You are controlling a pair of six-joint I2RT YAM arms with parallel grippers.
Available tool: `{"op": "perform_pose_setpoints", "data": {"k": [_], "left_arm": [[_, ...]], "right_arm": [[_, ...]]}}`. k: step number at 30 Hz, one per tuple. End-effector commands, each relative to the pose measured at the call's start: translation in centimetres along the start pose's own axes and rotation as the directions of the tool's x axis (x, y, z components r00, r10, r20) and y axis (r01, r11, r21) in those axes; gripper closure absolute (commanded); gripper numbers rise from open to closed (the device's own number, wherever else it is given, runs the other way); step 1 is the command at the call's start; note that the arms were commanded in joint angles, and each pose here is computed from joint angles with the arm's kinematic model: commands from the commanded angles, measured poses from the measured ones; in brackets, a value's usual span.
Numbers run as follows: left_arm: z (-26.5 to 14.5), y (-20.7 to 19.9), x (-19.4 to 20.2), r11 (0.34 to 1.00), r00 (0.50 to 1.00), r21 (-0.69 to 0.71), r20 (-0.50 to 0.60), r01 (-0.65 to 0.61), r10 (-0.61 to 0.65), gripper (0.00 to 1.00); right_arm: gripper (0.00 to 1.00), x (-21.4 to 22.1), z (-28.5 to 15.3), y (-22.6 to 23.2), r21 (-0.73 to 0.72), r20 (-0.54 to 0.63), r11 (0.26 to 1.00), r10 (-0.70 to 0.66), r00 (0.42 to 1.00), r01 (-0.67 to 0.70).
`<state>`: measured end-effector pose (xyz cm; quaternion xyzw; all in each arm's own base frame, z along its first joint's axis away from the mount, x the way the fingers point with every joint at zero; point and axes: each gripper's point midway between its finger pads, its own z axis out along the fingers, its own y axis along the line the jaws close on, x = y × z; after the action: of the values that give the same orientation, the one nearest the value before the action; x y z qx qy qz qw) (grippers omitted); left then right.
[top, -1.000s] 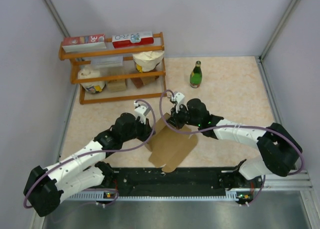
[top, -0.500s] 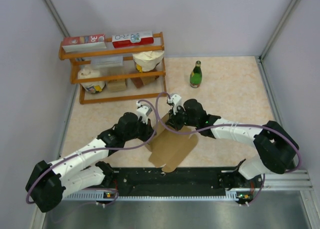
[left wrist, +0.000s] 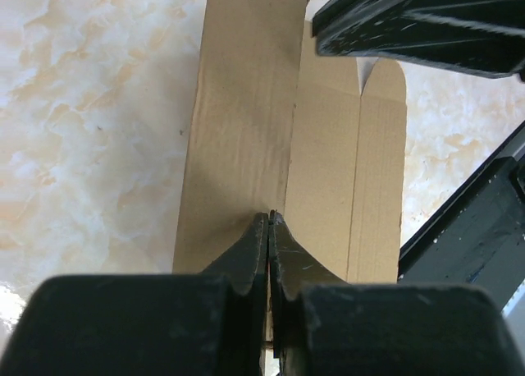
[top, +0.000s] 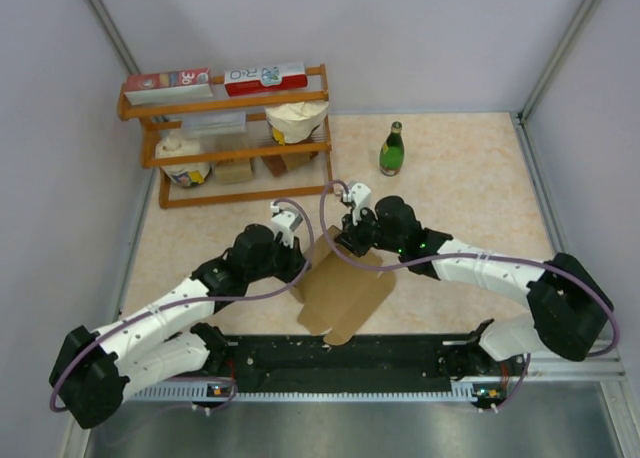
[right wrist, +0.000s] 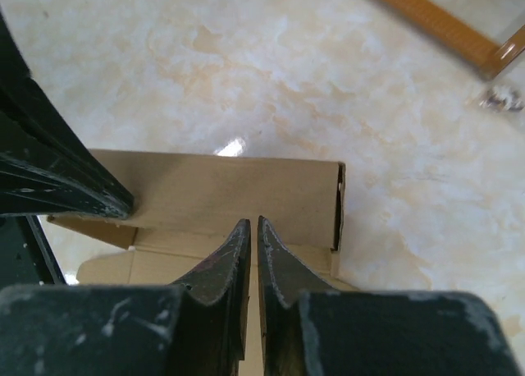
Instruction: Fold the paper box
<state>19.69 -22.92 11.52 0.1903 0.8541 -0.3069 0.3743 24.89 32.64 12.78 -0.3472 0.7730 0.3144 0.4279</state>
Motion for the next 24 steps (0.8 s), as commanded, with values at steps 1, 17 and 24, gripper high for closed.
{"op": "perform_pose_setpoints", "data": {"k": [1, 17, 24], "left_arm": [[-1.4, -1.1, -4.0, 1.0, 0.995, 0.001, 0.099, -0.021, 0.021, 0.97], [-6.7, 1.5, -2.7, 0.886, 0.891, -0.163, 0.228, 0.434, -0.394, 0.9], [-7.8, 2.1, 2.7, 0.806, 0.835, -0.22, 0.151, 0.55, -0.528, 1.0]], "right_arm": [[0.9, -4.6, -2.3, 0.6, 0.026, 0.144, 0.999, -0.027, 0.989, 0.024], [0.58, -5.9, -7.1, -5.3, 0.252, 0.132, 0.959, 0.101, 0.986, -0.132], [0.6, -9.9, -3.3, -5.1, 0.154, 0.048, 0.983, 0.091, 0.995, -0.098]]}}
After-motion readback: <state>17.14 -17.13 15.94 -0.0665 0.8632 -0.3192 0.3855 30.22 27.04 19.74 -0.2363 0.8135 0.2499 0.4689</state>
